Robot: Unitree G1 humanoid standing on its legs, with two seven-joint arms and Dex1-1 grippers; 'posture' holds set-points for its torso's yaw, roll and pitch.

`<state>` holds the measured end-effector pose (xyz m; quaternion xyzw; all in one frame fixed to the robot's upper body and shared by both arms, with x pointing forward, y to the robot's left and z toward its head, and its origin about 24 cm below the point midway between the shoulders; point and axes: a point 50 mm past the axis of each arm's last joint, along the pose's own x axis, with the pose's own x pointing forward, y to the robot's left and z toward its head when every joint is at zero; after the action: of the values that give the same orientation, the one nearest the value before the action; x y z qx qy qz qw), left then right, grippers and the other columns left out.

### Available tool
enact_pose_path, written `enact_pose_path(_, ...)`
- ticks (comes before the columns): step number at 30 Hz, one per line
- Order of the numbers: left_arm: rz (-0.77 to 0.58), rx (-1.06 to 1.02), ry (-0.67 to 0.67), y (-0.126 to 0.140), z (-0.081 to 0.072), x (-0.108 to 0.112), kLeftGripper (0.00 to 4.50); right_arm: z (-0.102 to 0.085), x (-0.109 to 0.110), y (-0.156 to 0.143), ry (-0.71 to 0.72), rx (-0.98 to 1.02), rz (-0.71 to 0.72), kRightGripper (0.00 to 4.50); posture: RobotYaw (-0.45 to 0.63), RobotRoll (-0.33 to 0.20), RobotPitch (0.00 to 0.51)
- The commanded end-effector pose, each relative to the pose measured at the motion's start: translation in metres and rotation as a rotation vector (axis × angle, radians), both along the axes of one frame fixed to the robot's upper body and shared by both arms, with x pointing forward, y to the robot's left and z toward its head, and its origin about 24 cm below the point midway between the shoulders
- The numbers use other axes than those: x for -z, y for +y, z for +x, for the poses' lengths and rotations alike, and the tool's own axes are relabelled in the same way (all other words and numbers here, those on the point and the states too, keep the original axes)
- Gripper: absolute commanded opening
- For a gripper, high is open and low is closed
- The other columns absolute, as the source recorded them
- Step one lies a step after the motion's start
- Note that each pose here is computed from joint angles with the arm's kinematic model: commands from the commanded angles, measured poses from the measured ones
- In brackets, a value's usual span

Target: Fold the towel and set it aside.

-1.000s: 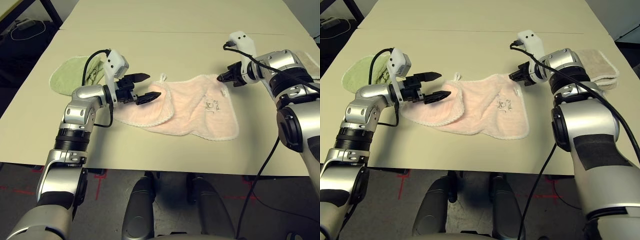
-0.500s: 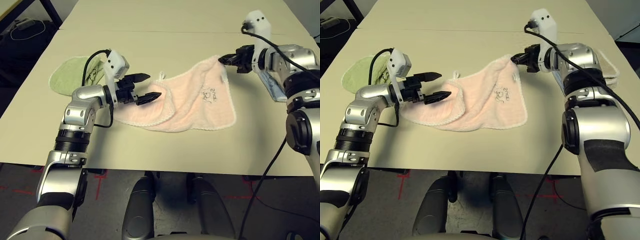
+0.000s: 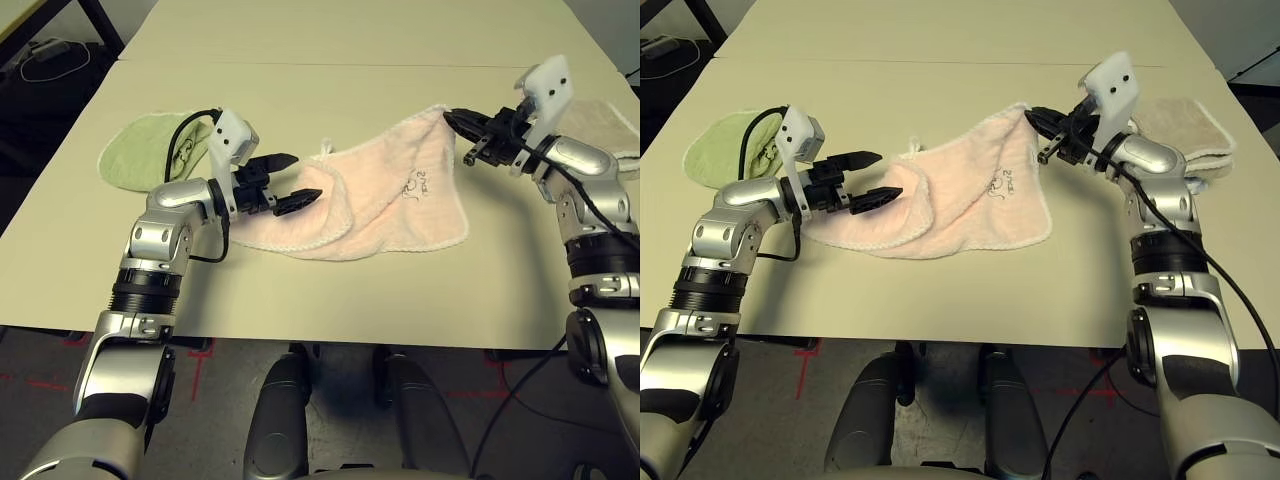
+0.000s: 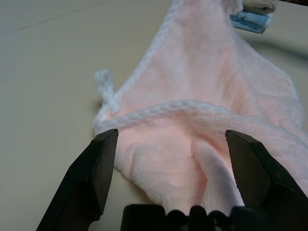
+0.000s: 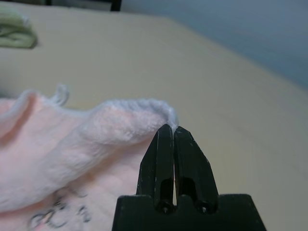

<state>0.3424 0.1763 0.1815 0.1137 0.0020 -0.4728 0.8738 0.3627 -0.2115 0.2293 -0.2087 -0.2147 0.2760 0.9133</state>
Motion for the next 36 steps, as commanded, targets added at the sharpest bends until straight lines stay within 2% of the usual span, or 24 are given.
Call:
enact_pose_path(1, -0.013, 0.003, 0.010, -0.002, -0.002, 0.004, 4.50, -0.003, -0.019, -0.002, -0.180, 0.065, 0.009, 0.02, 0.04, 0.000, 0.231)
enact_pose_path(7, -0.038, -0.004, 0.014, -0.009, 0.002, 0.005, 4.50, 0.007, -0.049, 0.011, -0.350, 0.145, -0.023, 0.02, 0.04, 0.000, 0.219)
enact_pose_path(12, -0.082, -0.026, 0.020, -0.018, 0.005, 0.008, 4.50, 0.010, -0.062, 0.031, -0.458, 0.128, -0.080, 0.02, 0.05, 0.000, 0.216)
enact_pose_path(19, -0.125, -0.058, 0.016, -0.031, 0.009, 0.011, 4.50, 0.007, -0.079, 0.042, -0.616, 0.132, -0.122, 0.02, 0.06, 0.000, 0.214)
enact_pose_path(36, -0.179, -0.072, 0.013, -0.047, 0.011, 0.013, 4.50, 0.001, -0.155, 0.064, -0.869, 0.242, -0.089, 0.02, 0.08, 0.000, 0.203)
